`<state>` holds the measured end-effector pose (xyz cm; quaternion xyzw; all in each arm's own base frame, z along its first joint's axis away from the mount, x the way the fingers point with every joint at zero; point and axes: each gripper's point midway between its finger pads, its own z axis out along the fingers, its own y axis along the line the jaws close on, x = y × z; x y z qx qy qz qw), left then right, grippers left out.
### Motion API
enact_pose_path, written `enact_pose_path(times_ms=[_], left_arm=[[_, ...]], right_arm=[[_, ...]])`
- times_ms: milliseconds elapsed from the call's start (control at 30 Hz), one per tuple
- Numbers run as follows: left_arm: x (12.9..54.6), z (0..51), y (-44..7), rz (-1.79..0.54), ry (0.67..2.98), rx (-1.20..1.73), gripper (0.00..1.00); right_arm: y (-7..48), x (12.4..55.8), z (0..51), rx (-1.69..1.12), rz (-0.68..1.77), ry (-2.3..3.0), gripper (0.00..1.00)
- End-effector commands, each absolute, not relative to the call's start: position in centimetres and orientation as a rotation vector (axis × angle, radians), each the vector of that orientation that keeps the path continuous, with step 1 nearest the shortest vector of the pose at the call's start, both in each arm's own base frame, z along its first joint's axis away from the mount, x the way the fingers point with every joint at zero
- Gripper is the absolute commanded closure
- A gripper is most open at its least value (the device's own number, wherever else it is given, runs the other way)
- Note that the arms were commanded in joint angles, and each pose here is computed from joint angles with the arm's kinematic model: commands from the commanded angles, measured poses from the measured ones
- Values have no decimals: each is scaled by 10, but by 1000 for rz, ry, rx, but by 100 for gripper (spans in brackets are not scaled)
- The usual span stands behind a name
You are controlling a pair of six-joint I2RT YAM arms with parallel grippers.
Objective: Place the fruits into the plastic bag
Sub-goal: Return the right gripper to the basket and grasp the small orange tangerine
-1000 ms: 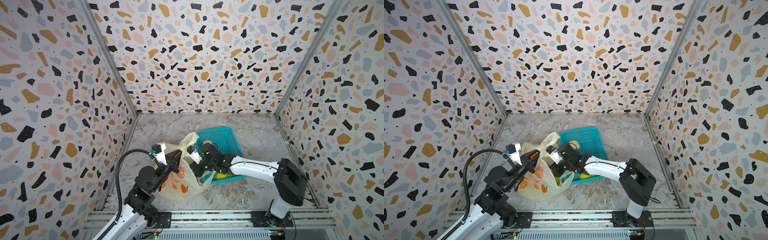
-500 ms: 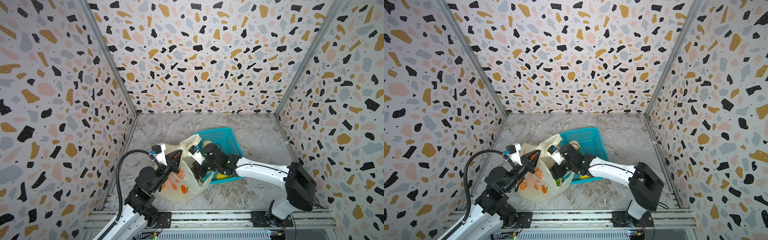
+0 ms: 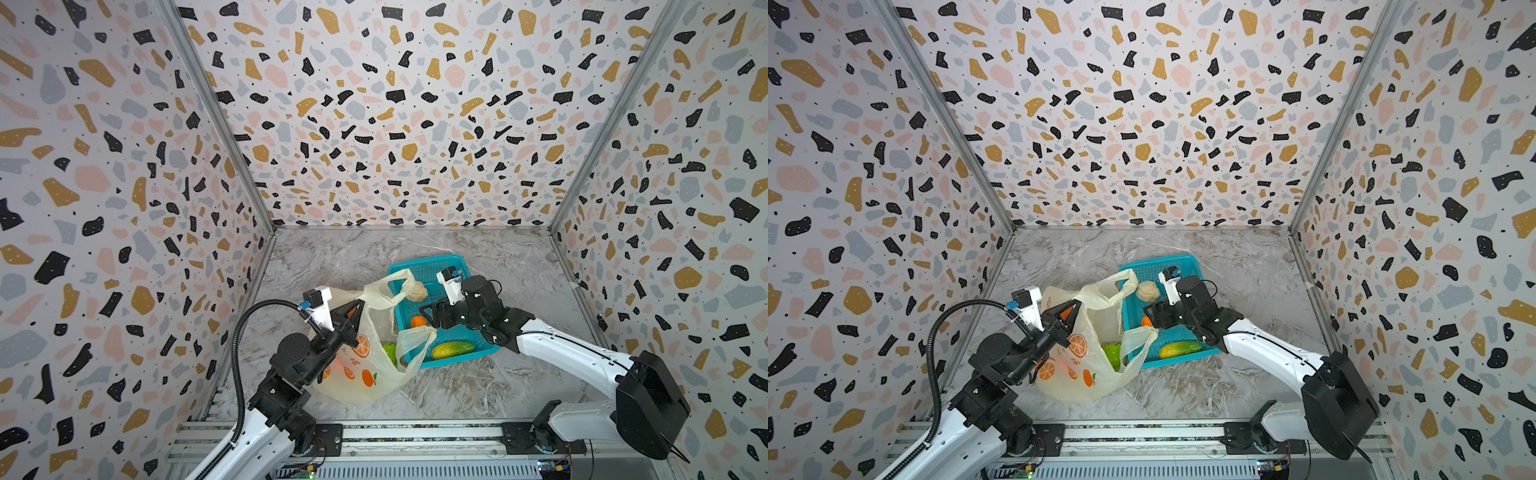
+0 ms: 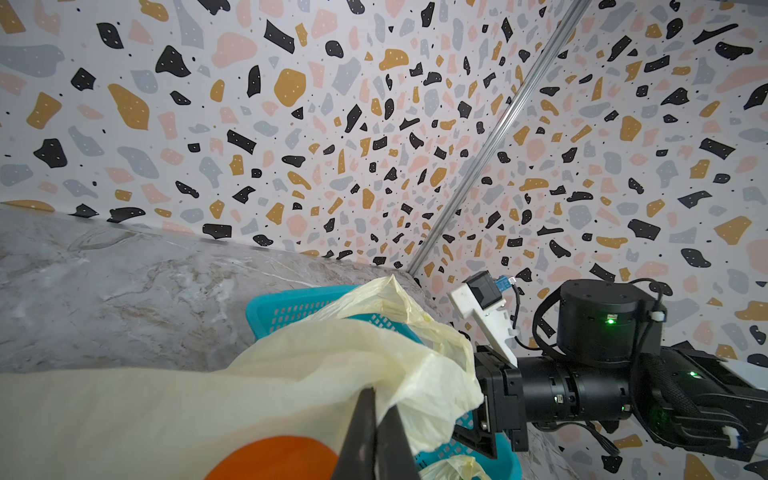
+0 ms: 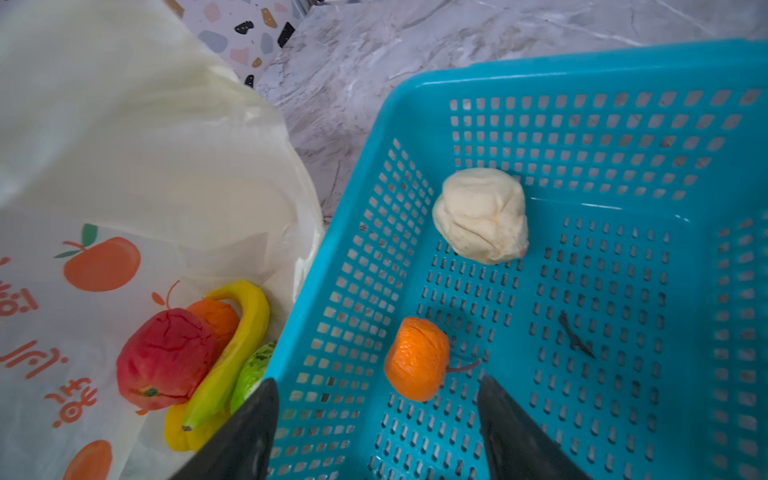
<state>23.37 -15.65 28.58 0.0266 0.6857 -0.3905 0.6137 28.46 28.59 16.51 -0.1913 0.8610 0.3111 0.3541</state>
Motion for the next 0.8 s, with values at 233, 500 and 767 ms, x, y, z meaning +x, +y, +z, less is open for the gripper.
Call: enact_pose_path(times_ms=[233,500,767], left_arm=[[232,294,-154,-903,1539,60,100],[232,294,-152,-893,1538,56,100],[232,294,-152,-892,1541,57,100]], right_arm=[[310,283,113,-544,901,2398,25],[325,287,96,-590,906,2428,26],[332,294,78,-609,870,2473,34]])
